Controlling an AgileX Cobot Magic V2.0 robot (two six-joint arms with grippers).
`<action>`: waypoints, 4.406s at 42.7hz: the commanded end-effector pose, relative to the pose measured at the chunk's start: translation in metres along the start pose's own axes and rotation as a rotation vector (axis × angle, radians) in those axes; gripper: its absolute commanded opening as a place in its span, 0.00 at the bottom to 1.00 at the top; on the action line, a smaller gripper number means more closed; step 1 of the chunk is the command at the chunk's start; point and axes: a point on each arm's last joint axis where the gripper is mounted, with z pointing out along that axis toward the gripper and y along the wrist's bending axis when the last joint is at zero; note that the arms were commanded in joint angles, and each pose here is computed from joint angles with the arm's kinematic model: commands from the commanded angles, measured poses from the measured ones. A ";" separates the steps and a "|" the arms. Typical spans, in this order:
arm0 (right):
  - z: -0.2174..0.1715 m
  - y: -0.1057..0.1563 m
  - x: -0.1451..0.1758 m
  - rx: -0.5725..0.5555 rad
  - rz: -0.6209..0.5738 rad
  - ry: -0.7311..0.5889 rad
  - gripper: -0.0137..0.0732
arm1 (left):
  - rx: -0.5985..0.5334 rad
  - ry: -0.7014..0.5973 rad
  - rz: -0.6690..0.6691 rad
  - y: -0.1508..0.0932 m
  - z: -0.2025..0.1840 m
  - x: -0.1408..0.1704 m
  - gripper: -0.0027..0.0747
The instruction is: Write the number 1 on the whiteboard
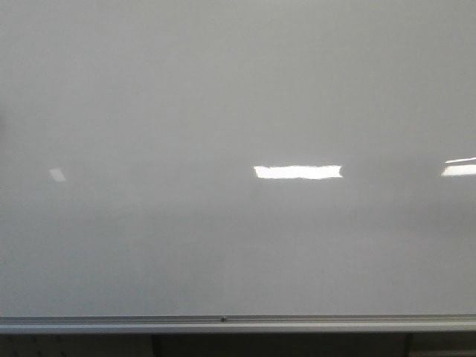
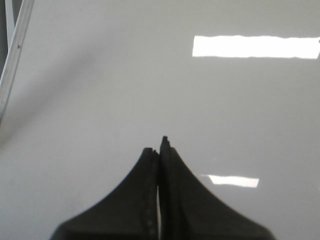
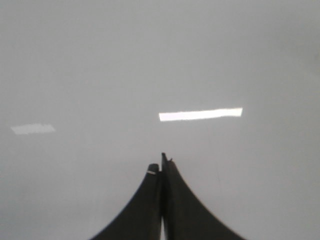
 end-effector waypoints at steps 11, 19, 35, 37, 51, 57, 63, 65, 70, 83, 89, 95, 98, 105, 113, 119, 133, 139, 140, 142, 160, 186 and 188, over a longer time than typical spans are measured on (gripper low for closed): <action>0.023 0.011 -0.079 -0.002 0.000 0.060 0.09 | -0.010 0.208 0.119 -0.001 0.042 -0.064 0.01; 0.045 0.010 -0.077 0.008 0.021 0.144 0.09 | -0.008 0.315 0.126 -0.001 0.067 -0.060 0.01; 0.045 0.010 -0.077 0.008 0.021 0.142 0.69 | -0.008 0.335 0.126 0.000 0.070 -0.057 0.91; 0.045 0.010 -0.077 0.008 0.021 0.142 0.73 | -0.006 0.322 0.126 -0.001 0.070 -0.058 0.94; 0.045 0.010 -0.077 0.008 0.021 0.144 0.74 | 0.001 0.513 0.204 0.001 0.106 -0.039 0.85; 0.045 0.010 -0.077 0.008 0.021 0.144 0.74 | 0.010 0.646 0.243 0.003 0.143 -0.027 0.83; 0.045 0.010 -0.077 0.008 0.021 0.144 0.74 | 0.024 0.769 0.261 0.004 0.179 -0.003 0.83; 0.045 0.010 -0.077 0.008 0.021 0.144 0.74 | 0.031 0.797 0.272 0.004 0.188 0.004 0.83; 0.045 0.010 -0.077 0.008 0.021 0.144 0.74 | 0.060 0.860 0.320 0.005 0.205 0.029 0.83; 0.045 0.010 -0.077 0.008 0.021 0.144 0.74 | 0.034 0.907 0.272 0.019 0.237 0.068 0.83; 0.045 0.010 -0.077 0.008 0.021 0.144 0.74 | 0.044 0.905 0.255 0.019 0.247 0.081 0.83; 0.045 0.010 -0.077 0.008 0.021 0.144 0.74 | 0.045 0.930 0.246 0.019 0.250 0.091 0.83; 0.045 0.010 -0.077 0.008 0.021 0.144 0.74 | 0.044 0.937 0.242 0.019 0.250 0.094 0.81; 0.045 0.010 -0.077 0.008 0.021 0.144 0.74 | 0.043 0.956 0.234 0.019 0.250 0.100 0.65; 0.045 0.010 -0.077 0.008 0.021 0.144 0.74 | 0.037 0.938 0.216 0.019 0.252 0.099 0.34; 0.045 0.010 -0.077 0.008 0.021 0.144 0.74 | 0.038 0.934 0.216 0.019 0.252 0.099 0.08; 0.045 0.010 -0.076 0.008 0.021 0.148 0.74 | 0.036 0.976 0.235 0.013 0.245 0.080 0.01; 0.045 0.011 -0.074 0.003 0.020 0.205 0.74 | 0.079 1.069 0.232 -0.015 0.234 0.053 0.01; 0.045 0.012 -0.075 0.002 0.020 0.221 0.74 | 0.101 1.089 0.252 -0.021 0.231 0.048 0.01; 0.046 0.013 -0.076 -0.002 0.018 0.260 0.74 | 0.165 1.109 0.300 -0.036 0.226 0.043 0.01; 0.087 0.037 -0.095 -0.223 0.018 0.540 0.74 | 0.982 1.196 0.435 -0.157 0.170 -0.003 0.01; 0.154 0.112 -0.096 -1.165 0.107 0.878 0.74 | 1.497 1.178 0.338 -0.181 0.145 -0.044 0.01; 0.159 0.116 -0.097 -1.184 0.103 0.887 0.74 | 1.513 1.181 0.335 -0.181 0.143 -0.044 0.01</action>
